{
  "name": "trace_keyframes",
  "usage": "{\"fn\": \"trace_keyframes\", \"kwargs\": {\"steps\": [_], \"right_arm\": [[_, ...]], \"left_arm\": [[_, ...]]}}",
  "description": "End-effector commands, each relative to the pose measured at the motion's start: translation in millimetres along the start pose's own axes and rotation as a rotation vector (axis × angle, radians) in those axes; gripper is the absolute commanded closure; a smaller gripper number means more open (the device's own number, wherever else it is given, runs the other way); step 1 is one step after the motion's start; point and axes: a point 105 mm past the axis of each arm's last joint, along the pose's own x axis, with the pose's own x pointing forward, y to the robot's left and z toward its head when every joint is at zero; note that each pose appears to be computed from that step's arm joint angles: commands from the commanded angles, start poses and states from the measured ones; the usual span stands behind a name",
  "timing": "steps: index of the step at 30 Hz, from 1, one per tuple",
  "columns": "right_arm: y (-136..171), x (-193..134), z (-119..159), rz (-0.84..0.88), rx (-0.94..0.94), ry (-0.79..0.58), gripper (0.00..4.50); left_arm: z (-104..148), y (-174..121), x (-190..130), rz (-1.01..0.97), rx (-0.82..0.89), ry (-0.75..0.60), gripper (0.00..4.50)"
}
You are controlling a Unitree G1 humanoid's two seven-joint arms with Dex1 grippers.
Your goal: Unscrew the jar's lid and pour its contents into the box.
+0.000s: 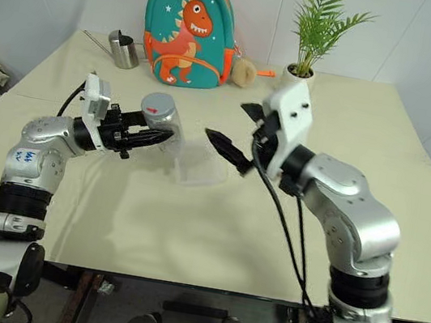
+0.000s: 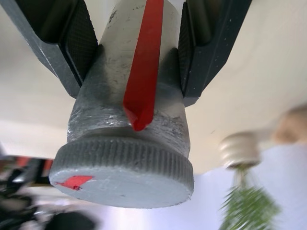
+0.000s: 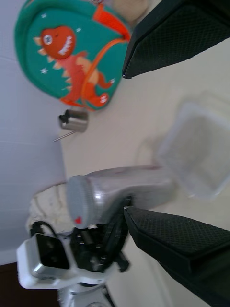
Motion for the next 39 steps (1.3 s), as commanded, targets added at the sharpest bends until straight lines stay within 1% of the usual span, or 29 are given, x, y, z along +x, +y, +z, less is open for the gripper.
{"fn": "trace_keyframes", "kwargs": {"steps": [1, 6, 12, 16, 20, 27, 34, 39], "right_arm": [[6, 5, 21, -0.031, -0.008, -0.07, 0.0], [35, 19, 26, 0.015, 0.062, -0.102, 0.0], [50, 24, 24, 0.04, 0.102, -0.087, 0.0], [51, 29, 17, 0.024, 0.106, -0.056, 0.0], [54, 36, 3, 0.009, 0.075, -0.009, 0.0], [52, 45, -7, -0.018, 0.04, 0.026, 0.0], [57, 52, -8, -0.028, 0.041, 0.017, 0.0], [56, 53, -3, -0.031, 0.028, -0.016, 0.0]], "left_arm": [[8, -14, 1, -0.07, 0.014, 0.037, 2.64], [6, -26, 4, -0.115, -0.057, 0.075, 2.64], [6, -30, 4, -0.134, -0.109, 0.09, 2.64], [6, -29, 4, -0.137, -0.124, 0.1, 2.64], [9, -29, 5, -0.147, -0.09, 0.094, 2.64], [13, -25, 7, -0.141, -0.029, 0.085, 2.64], [13, -26, 7, -0.15, -0.023, 0.08, 2.64], [11, -28, 6, -0.158, -0.025, 0.086, 2.64]]}}
